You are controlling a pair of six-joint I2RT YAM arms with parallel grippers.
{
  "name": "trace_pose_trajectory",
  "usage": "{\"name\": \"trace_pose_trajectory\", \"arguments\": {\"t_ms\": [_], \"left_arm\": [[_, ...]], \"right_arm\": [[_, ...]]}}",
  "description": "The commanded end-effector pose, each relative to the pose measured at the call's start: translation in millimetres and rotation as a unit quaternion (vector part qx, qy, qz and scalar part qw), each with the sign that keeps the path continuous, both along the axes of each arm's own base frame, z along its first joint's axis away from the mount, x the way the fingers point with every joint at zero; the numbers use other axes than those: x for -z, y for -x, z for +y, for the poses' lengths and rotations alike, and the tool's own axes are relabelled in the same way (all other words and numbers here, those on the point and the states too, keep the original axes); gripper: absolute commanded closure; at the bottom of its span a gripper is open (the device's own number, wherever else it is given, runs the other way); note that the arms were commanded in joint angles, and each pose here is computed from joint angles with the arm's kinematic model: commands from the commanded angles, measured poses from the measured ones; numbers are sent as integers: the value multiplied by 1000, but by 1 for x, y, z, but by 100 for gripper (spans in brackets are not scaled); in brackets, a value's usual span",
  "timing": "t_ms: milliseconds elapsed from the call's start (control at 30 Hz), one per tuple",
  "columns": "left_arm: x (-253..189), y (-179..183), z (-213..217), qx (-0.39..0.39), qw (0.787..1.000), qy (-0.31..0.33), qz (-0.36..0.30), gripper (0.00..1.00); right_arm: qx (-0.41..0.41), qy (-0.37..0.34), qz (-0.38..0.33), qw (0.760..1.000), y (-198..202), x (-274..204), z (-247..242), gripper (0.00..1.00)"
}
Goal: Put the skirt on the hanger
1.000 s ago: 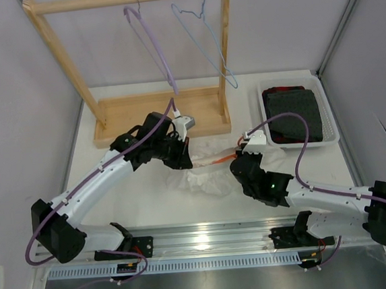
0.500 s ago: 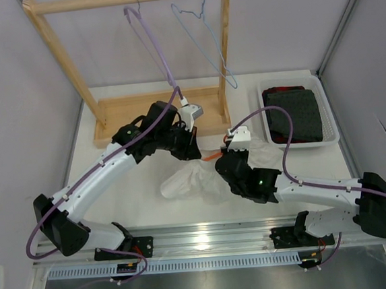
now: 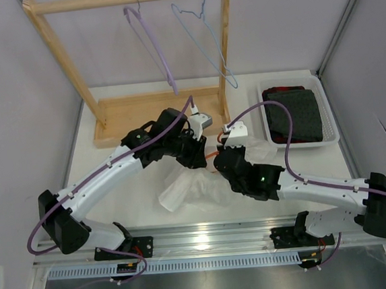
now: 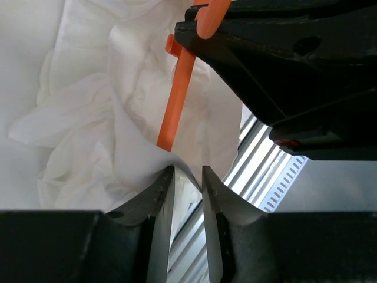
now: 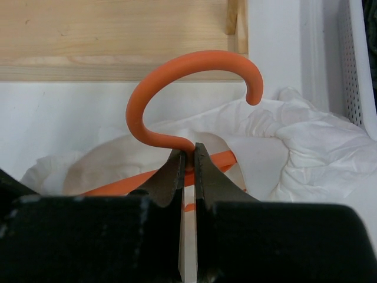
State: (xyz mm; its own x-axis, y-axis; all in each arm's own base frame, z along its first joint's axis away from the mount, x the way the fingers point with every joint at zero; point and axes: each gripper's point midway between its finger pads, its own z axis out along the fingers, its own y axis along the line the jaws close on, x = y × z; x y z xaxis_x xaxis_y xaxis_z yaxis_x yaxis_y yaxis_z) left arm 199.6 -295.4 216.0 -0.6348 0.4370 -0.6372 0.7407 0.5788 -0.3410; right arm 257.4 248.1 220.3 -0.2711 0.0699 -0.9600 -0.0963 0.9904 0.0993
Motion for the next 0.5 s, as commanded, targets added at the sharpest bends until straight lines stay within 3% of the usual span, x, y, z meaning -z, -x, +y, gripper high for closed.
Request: {"name": "trace_pose_trajectory", "arguments": {"t_ms": [0,133,467], "left_arm": [[-21,-8,-1,10,998,21,-62,66],[-35,-12,-5,15,994,46,-95,59],[-65,-16,-6,26,981,92,-171,54]], "right_arm": [[-6,-69,-20,997,0,-47,10,100],[-17,-77,-16,997,1,-55,13,100],[-41,-107,7,993,1,-62,9,100]]}}
